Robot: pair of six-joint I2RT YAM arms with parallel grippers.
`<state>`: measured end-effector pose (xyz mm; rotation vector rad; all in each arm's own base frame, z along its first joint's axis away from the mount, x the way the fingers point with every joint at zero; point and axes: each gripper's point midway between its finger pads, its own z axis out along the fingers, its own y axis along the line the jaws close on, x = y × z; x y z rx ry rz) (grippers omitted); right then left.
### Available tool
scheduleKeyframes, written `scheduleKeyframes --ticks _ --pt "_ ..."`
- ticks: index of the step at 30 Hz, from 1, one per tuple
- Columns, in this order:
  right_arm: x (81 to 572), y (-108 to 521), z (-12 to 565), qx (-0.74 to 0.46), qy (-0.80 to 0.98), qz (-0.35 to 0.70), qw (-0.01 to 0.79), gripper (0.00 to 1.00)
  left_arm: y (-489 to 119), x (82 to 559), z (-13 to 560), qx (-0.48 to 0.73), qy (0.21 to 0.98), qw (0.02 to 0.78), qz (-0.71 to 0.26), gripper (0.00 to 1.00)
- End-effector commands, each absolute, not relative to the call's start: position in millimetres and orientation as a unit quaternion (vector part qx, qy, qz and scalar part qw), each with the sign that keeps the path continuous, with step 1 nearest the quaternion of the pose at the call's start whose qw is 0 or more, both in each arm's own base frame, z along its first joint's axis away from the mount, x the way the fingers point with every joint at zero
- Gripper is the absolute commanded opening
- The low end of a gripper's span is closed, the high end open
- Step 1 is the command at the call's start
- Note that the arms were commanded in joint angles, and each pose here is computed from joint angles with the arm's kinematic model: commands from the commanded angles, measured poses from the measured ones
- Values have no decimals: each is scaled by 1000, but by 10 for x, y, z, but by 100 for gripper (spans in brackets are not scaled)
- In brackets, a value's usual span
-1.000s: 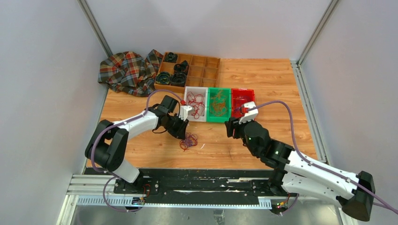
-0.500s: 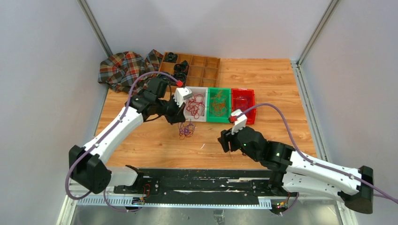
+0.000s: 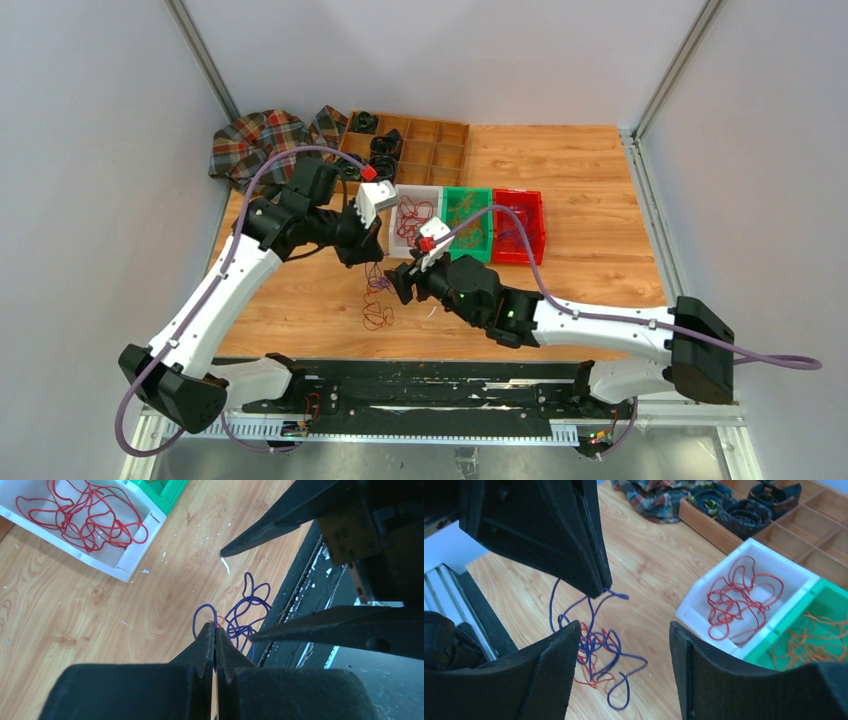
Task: Untangle the cables
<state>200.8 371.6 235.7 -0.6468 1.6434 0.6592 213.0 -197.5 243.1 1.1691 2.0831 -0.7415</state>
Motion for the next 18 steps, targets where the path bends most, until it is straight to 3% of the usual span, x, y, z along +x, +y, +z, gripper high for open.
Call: scheduleKeyframes --ticks 1,18 --pt "2010 3966 2899 -244 640 344 642 65 -1956 1987 2666 447 780 322 -297 1" --pt "2295 4108 2719 -210 629 318 678 60 -2111 1822 3149 446 749 330 -362 0"
